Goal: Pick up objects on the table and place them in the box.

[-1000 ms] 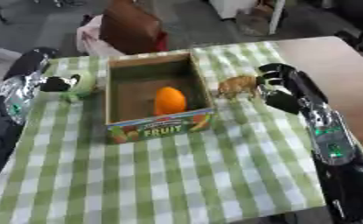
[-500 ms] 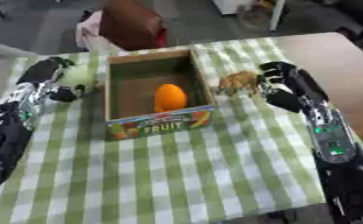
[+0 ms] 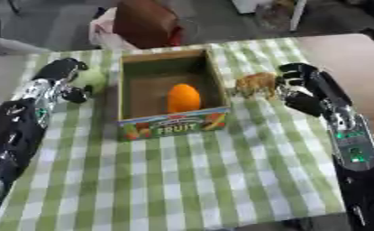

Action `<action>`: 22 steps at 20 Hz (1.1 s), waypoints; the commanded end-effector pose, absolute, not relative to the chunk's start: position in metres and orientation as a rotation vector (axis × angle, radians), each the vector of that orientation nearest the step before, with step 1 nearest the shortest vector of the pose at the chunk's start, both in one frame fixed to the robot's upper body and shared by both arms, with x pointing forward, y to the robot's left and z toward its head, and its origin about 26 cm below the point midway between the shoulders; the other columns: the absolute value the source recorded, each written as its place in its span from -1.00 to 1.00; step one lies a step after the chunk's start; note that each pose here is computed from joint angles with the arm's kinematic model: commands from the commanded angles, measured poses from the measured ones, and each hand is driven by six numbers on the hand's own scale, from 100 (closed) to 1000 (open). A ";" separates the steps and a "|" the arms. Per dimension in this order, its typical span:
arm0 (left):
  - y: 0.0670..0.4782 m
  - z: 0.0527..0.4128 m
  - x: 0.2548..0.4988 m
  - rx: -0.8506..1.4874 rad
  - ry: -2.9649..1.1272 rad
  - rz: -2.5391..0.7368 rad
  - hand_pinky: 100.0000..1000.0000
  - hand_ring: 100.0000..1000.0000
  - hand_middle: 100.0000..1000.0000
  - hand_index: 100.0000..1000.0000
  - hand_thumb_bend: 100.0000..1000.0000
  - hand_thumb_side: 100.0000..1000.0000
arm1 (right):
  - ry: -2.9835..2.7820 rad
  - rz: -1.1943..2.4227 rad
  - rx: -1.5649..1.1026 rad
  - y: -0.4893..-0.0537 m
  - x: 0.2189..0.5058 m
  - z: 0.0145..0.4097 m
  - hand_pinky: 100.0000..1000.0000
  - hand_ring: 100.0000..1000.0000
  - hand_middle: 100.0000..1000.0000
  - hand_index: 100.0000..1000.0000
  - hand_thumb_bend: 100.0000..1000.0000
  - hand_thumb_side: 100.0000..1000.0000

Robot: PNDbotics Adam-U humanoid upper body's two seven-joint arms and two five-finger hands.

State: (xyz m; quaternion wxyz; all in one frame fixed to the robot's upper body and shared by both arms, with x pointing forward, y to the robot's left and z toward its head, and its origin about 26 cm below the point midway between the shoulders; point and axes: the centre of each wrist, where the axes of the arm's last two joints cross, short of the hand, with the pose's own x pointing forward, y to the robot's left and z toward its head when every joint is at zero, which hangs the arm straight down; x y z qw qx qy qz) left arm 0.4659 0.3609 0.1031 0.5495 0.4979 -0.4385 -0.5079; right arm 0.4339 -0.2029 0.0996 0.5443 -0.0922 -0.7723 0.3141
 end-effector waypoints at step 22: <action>0.283 0.194 0.477 1.178 -1.711 -0.876 -0.21 -0.71 -0.83 -0.27 -1.00 -0.54 | -1.862 0.747 -0.225 -0.198 0.436 0.110 0.64 0.62 0.53 0.55 -1.00 -0.48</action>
